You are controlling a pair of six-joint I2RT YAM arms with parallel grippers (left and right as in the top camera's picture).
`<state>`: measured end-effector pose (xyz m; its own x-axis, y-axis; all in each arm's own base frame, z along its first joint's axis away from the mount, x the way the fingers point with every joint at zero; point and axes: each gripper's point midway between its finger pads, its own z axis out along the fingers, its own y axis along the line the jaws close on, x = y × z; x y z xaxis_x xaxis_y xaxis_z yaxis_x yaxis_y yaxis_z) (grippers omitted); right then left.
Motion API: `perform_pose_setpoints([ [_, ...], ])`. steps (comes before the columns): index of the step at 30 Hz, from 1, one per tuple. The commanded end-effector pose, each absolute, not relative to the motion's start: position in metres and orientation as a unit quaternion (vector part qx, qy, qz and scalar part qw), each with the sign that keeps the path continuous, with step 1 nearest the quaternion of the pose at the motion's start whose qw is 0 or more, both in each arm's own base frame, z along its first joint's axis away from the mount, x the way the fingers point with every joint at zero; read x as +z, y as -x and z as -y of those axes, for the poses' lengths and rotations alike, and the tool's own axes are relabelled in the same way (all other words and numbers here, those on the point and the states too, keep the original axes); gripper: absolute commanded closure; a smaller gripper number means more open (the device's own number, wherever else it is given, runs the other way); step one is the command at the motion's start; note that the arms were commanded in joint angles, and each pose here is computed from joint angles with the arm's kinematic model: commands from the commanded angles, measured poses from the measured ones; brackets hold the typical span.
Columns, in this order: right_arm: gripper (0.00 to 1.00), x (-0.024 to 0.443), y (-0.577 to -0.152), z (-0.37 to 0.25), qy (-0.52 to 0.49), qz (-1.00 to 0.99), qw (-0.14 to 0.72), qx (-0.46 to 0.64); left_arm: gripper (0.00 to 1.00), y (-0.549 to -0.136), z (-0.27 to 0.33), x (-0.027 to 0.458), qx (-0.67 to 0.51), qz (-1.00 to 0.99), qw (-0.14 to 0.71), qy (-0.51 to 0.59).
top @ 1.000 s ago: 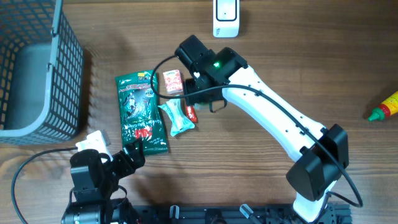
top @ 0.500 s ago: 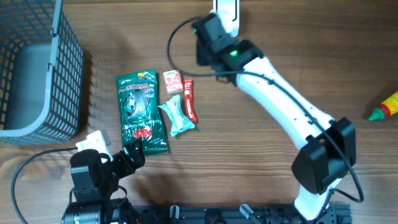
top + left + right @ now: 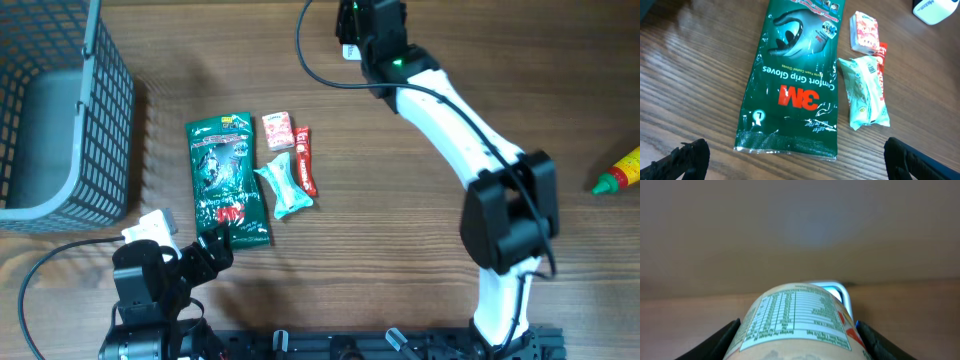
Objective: Scan the item barcode
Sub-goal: 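Carry the jar to the far right and set it beside the bottle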
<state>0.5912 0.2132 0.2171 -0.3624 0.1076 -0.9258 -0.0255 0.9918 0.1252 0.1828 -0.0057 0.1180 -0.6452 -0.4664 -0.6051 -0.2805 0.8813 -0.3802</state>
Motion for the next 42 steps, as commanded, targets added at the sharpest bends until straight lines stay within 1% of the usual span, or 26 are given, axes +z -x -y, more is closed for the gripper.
perform_pose_setpoints([
  [1, 0.46, 0.204, -0.614, -0.22, 0.019, -0.797, 0.603, 0.035, 0.0, -0.182, 0.003, 0.114, -0.119, -0.9, 0.365, 0.208],
  [7, 0.44, 0.182, -0.624, -0.224, 0.048, -0.79, 0.611, 0.014, 0.0, -0.182, 0.003, 0.114, -0.119, -0.9, 0.365, 0.208],
  [12, 0.44, 0.172, -0.627, -0.214, 0.044, -0.796, 0.603, 0.003, 0.0, -0.182, 0.003, 0.114, -0.119, -0.9, 0.365, 0.208],
  [16, 0.44, 0.192, -0.622, -0.207, 0.059, -0.797, 0.601, -0.016, 0.0, -0.182, 0.003, 0.114, -0.118, -0.9, 0.365, 0.208],
  [19, 0.44, 0.215, -0.611, -0.187, 0.074, -0.801, 0.589, -0.074, 0.0, -0.182, 0.003, 0.114, -0.119, -0.9, 0.365, 0.208],
  [21, 0.44, 0.228, -0.6, -0.155, 0.07, -0.812, 0.564, -0.133, 0.0, -0.182, 0.003, 0.114, -0.118, -0.9, 0.365, 0.208],
  [24, 0.44, 0.23, -0.589, -0.108, 0.059, -0.83, 0.522, -0.189, 0.0, -0.182, 0.003, 0.114, -0.119, -0.9, 0.365, 0.208],
  [26, 0.44, 0.222, -0.583, -0.068, 0.044, -0.847, 0.485, -0.212, 0.0, -0.182, 0.003, 0.114, -0.119, -0.9, 0.365, 0.208],
  [29, 0.44, 0.197, -0.569, -0.005, 0.011, -0.877, 0.416, -0.241, 0.0, -0.182, 0.003, 0.114, -0.119, -0.9, 0.365, 0.208],
  [31, 0.43, 0.175, -0.553, 0.048, -0.033, -0.9, 0.363, -0.24, 0.0, -0.182, 0.003, 0.114, -0.119, -0.9, 0.365, 0.208],
  [34, 0.43, 0.154, -0.534, 0.101, -0.066, -0.922, 0.314, -0.218, 0.0, -0.182, 0.003, 0.114, -0.119, -0.9, 0.365, 0.208],
  [38, 0.43, 0.13, -0.508, 0.161, -0.133, -0.938, 0.271, -0.173, 0.0, -0.182, 0.003, 0.114, -0.119, -0.9, 0.365, 0.208],
  [42, 0.42, 0.113, -0.481, 0.213, -0.181, -0.939, 0.235, -0.174, 0.0, -0.182, 0.003, 0.114, -0.119, -0.9, 0.365, 0.208],
])
